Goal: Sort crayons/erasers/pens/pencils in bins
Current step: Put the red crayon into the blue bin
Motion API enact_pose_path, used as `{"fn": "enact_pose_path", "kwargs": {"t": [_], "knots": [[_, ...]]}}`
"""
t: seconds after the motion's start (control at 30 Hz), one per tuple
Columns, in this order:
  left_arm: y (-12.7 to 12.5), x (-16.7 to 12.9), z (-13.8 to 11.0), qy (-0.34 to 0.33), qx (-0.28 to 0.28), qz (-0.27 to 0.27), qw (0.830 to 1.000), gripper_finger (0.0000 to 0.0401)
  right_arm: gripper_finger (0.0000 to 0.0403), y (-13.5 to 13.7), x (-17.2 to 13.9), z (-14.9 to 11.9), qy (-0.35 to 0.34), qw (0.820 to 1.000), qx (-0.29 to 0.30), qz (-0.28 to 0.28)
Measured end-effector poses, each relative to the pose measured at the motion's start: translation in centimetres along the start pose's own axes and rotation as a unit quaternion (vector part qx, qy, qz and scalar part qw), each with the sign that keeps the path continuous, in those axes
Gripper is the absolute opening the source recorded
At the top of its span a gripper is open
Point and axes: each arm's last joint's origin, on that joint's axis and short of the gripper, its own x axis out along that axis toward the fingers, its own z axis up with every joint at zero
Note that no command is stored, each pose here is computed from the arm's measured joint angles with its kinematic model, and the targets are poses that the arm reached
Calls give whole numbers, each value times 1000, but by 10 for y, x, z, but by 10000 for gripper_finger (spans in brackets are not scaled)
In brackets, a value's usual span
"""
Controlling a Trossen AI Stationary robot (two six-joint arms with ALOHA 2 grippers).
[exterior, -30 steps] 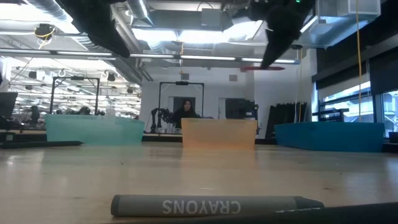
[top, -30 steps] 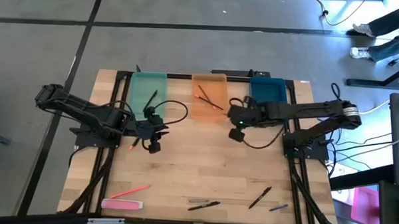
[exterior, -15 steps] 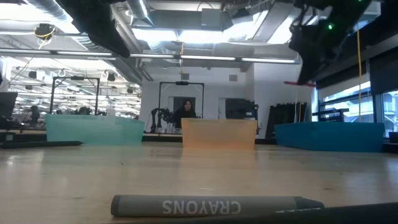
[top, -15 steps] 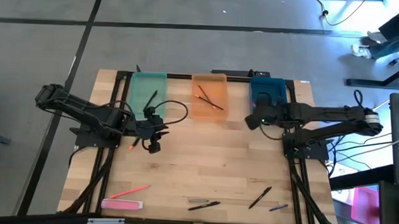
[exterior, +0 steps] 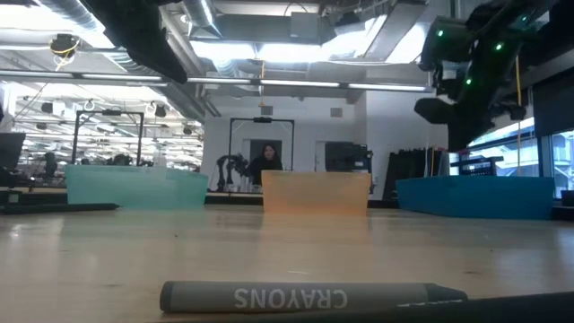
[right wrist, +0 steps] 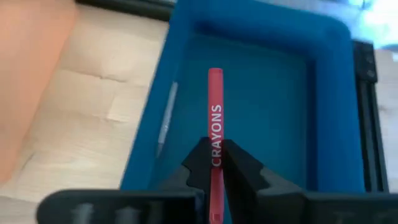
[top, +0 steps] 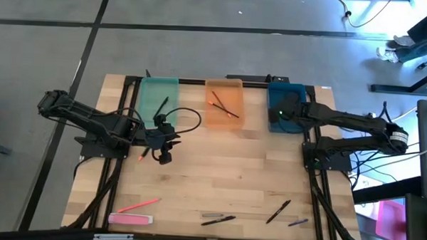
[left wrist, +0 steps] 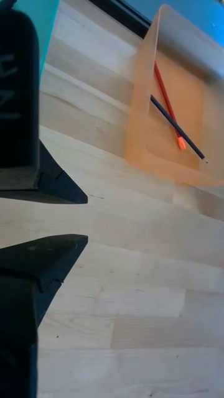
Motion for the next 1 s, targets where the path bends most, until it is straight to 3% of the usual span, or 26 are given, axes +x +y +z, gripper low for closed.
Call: {"fn": "enact_pose_path", "kwargs": {"t": [0.13, 0.47, 1.0], "knots": [[0, 0, 0, 0, 0, 0, 1000, 82, 33, 3, 16, 2, 36, 999, 9, 11], [0, 0, 0, 0, 0, 0, 1000, 82, 33, 6, 54, 0, 101, 994, 5, -45], [0, 0, 0, 0, 12, 0, 1000, 82, 33, 15, 91, -6, 149, 987, 3, -65]]}}
